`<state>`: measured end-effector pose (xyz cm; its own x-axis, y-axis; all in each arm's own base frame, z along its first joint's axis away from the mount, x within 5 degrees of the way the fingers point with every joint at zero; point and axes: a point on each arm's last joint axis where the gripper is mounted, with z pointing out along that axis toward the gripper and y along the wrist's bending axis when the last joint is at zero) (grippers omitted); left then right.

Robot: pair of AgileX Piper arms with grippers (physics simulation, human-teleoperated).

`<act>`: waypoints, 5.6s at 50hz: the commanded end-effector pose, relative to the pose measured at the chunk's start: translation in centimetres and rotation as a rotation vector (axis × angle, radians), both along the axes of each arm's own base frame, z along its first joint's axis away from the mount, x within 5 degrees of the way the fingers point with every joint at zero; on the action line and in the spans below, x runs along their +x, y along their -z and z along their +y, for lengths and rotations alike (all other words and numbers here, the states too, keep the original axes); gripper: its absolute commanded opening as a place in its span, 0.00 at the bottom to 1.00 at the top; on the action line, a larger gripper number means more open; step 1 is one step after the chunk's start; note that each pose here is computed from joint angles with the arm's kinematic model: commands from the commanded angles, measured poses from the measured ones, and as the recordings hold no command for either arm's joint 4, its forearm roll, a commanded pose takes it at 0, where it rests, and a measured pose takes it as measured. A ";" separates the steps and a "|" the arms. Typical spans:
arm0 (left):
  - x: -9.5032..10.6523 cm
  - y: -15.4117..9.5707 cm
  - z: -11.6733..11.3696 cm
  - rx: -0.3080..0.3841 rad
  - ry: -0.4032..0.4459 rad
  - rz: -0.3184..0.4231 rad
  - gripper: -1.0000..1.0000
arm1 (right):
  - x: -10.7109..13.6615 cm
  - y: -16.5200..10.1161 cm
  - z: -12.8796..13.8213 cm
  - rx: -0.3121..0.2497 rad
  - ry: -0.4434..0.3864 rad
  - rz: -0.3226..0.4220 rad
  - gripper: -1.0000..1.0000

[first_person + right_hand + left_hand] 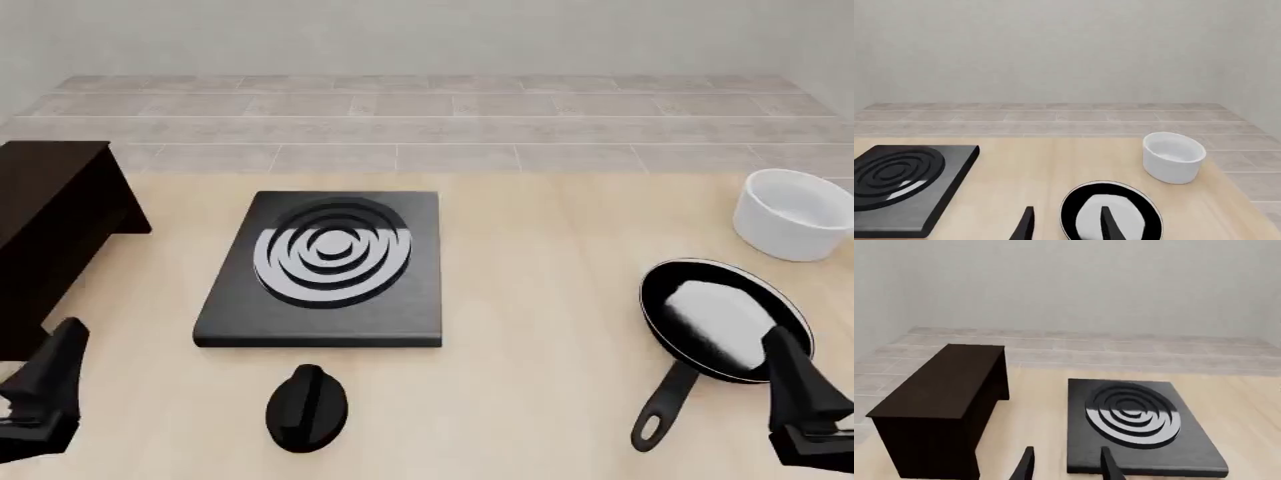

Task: Put the frying pan on top of the cabinet.

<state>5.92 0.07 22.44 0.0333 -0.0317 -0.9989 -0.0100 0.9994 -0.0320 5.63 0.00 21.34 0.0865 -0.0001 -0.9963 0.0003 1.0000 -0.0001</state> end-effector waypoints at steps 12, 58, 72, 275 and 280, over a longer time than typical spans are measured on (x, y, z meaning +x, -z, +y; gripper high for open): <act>-0.3 1.1 -0.1 0.027 0.013 -0.049 1.00 | 0.0 0.0 0.0 -0.019 -0.003 0.004 1.00; 5.4 -5.7 -4.5 -0.176 0.391 -0.008 1.00 | 0.0 0.0 0.0 -0.031 0.000 0.002 1.00; 8.5 -6.4 -9.5 -0.360 0.589 0.133 1.00 | 0.0 0.1 0.0 -0.038 -0.002 0.004 1.00; 11.8 11.5 -40.0 -0.563 0.980 0.730 1.00 | 0.0 0.0 -0.1 -0.028 0.013 -0.003 1.00; 11.8 11.8 -40.2 -0.566 0.983 0.732 1.00 | 0.0 0.0 -0.1 -0.028 0.014 -0.003 1.00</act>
